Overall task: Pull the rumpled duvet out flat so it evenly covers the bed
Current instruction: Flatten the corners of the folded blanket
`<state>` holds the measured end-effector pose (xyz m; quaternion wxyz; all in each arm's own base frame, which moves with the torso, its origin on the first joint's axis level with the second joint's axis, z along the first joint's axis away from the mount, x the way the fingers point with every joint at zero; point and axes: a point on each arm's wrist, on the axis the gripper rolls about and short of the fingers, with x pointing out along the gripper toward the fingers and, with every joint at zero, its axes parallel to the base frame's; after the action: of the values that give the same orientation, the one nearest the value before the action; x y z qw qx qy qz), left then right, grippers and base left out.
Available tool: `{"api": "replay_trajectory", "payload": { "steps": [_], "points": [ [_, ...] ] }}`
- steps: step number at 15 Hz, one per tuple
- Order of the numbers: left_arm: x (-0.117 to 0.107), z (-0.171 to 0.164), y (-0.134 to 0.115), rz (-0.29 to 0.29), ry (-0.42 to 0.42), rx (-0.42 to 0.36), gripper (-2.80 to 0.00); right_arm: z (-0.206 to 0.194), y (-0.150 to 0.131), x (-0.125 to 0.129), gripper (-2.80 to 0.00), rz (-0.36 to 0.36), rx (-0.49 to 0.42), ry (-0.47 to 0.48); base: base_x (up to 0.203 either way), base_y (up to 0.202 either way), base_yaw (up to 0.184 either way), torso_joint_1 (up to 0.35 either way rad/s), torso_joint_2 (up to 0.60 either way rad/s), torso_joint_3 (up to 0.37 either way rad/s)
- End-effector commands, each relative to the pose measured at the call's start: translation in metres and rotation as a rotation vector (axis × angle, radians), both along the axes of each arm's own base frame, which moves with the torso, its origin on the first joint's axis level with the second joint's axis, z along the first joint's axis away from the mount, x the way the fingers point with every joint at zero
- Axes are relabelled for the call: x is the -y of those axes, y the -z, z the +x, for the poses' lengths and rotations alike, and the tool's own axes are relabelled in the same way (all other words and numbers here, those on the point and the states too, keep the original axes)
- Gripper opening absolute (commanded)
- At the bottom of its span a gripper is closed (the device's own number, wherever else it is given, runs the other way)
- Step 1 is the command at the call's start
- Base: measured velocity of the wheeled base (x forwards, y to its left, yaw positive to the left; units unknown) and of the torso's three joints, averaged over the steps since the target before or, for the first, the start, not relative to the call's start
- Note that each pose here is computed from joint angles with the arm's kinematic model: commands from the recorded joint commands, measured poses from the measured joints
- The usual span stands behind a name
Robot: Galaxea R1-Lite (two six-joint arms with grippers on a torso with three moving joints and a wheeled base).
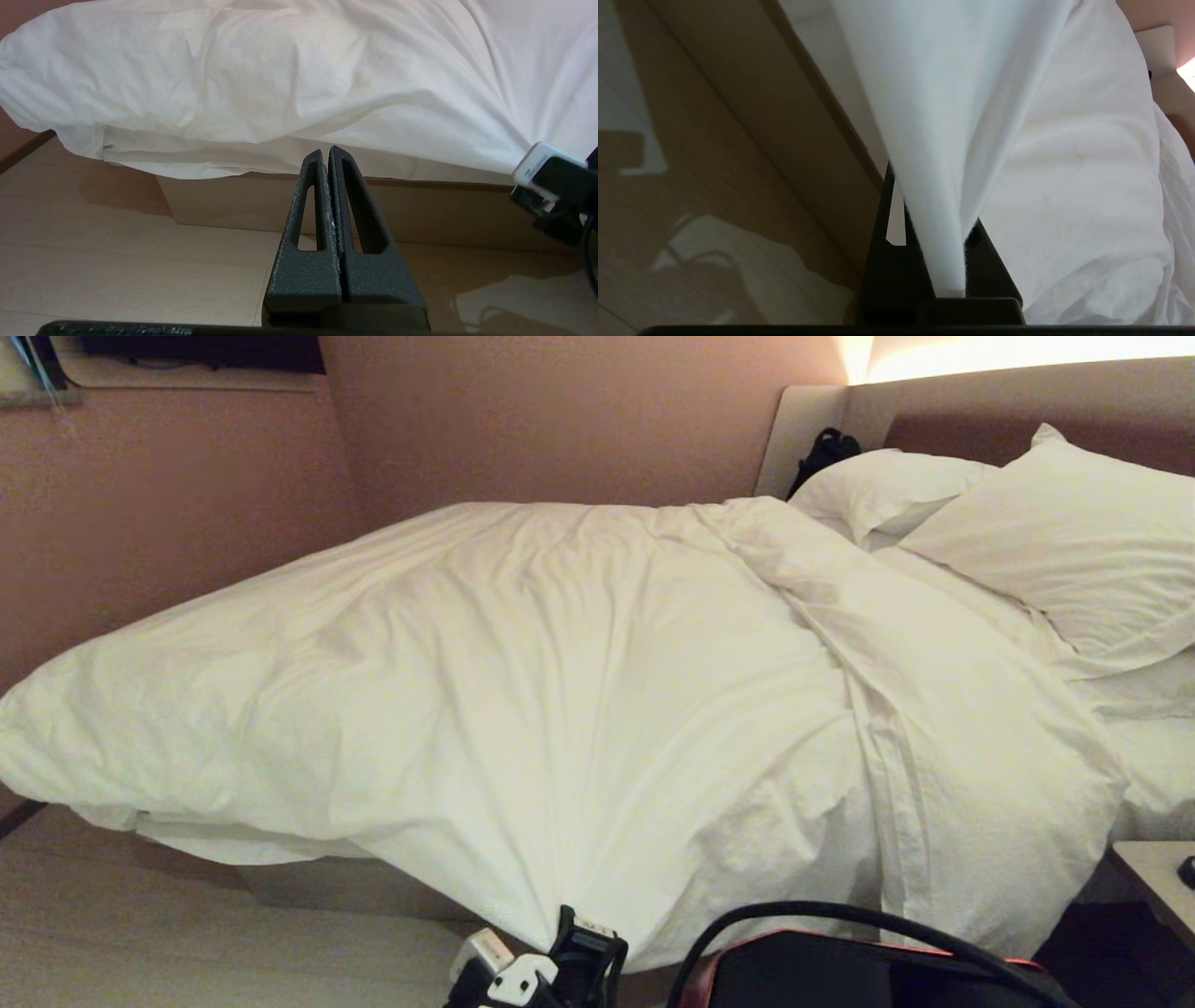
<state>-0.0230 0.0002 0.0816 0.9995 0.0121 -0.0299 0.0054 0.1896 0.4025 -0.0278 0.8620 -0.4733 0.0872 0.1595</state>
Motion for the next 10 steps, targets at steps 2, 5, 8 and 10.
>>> {"api": "replay_trajectory", "payload": {
  "steps": [2, 5, 8, 10],
  "points": [
    [0.000, 0.000, 0.000, 0.000, -0.001, 0.001, -2.80, -0.001, 0.012, -0.004, -2.80, -0.012, -0.004, -0.006, 0.000, 0.000, 0.000, 0.000, 0.00, 0.000],
    [0.000, 0.000, 0.000, 0.000, -0.001, 0.001, -2.80, 0.001, 0.014, -0.004, 0.00, -0.017, -0.006, -0.005, 0.000, 0.000, 0.000, 0.000, 0.00, 0.000],
    [0.000, 0.000, 0.000, 0.000, -0.001, 0.001, -2.80, 0.001, 0.012, -0.007, 0.00, -0.009, -0.002, -0.008, 0.000, 0.000, 0.000, 0.000, 0.00, 0.000],
    [0.000, 0.000, 0.000, 0.000, -0.001, 0.000, -2.80, 0.004, 0.002, -0.016, 0.00, 0.041, 0.018, -0.012, 0.000, 0.000, 0.000, 0.000, 0.00, 0.000]
  ]
}}
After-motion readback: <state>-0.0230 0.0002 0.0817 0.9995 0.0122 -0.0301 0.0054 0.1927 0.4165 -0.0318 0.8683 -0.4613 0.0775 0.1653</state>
